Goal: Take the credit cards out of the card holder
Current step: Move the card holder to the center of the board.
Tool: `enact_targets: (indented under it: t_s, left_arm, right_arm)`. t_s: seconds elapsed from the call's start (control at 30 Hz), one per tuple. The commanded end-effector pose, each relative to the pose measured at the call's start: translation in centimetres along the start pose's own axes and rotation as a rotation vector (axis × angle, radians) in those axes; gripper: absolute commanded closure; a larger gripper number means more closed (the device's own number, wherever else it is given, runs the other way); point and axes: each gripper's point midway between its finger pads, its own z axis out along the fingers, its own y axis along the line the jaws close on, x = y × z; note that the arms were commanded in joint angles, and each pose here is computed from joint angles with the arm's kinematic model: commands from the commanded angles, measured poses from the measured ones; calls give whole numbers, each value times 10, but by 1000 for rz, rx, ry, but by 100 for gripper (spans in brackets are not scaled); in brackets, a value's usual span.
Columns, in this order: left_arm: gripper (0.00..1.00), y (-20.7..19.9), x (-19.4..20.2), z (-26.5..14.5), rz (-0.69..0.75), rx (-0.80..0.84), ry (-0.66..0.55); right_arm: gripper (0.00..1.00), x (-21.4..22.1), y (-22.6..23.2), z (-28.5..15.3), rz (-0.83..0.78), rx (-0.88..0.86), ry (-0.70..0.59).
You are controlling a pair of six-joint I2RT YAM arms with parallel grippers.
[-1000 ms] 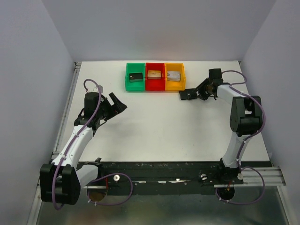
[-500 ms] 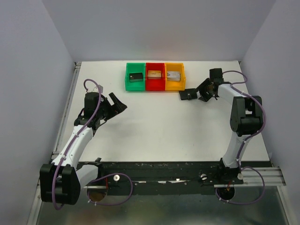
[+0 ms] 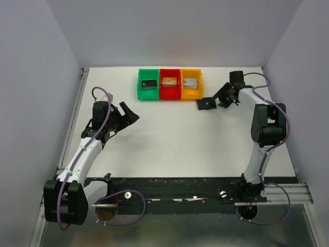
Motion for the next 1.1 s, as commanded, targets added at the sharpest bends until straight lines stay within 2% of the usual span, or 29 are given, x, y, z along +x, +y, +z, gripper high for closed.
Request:
enact_targets:
  t_s: [0.0,0.17,0.4,0.43,0.6,1.07]
  left_arm:
    - [4,-5,-3,-2,1,22,-12]
    - [5,-3,-1,0,-8,17,0]
    - [5,-3,-2,-1,-10,16,-10]
    - [5,-4,-2,-1,-11,18,-10]
    - [6,-9,-2,-1,-8,31,-9]
    - [6,-30,12,0,31,74,13]
  right_arm:
    - [43,-21,1,-13,-67,28,-70]
    - [45,-38,8,-11,-123,90,-47]
    - [45,-18,-5,12,-125,144,86]
    - [51,-15,-5,14,-136,144,99]
    - [54,-9,-5,11,-219,176,142]
    - [52,14,3,0,-350,212,187]
